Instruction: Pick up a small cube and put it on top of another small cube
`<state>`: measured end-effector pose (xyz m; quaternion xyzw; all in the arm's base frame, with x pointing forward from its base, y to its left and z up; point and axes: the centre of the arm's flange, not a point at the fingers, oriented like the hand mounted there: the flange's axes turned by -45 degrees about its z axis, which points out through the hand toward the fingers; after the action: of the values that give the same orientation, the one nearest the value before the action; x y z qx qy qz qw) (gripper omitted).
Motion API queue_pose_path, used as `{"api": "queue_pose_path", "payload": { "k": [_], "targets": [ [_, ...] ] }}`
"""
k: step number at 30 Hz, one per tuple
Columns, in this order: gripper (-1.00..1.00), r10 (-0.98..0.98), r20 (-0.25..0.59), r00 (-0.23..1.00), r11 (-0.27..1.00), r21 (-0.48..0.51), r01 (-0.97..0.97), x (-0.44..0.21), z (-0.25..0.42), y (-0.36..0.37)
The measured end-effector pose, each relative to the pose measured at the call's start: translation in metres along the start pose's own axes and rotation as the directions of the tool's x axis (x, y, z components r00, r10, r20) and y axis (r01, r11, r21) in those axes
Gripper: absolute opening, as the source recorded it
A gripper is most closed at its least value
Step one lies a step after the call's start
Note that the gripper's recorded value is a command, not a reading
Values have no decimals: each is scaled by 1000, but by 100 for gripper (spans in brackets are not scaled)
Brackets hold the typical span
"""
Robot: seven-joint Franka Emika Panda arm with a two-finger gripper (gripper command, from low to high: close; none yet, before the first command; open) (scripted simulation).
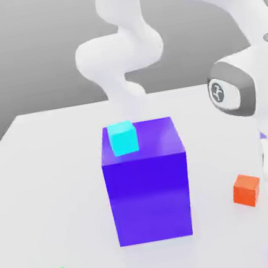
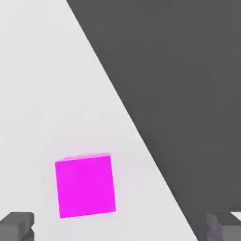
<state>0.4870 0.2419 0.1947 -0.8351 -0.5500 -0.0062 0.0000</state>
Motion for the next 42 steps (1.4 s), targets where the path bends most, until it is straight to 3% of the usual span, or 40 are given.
{"api": "queue_pose_path", "payload": {
  "k": [3,4,11,16,25,34,39,40,42],
  "targets": [
    [0,-17,9,1000,1000,6,17,1,45,-3],
    [-100,-18,10,1000,1000,6,18,1,59,-4],
    [-100,-19,11,1000,1000,8,19,1,62,-4],
    [-100,-6,15,1000,1000,8,6,-8,6,5],
    [-100,203,45,978,979,6,-203,-177,-16,122],
    [-100,412,20,911,911,4,-412,-376,-48,168],
    [-100,437,13,899,899,2,-437,-403,1,169],
    [100,438,13,899,899,3,-438,-404,9,168],
    [100,438,13,899,899,3,-438,-404,9,168]
  ]
}}
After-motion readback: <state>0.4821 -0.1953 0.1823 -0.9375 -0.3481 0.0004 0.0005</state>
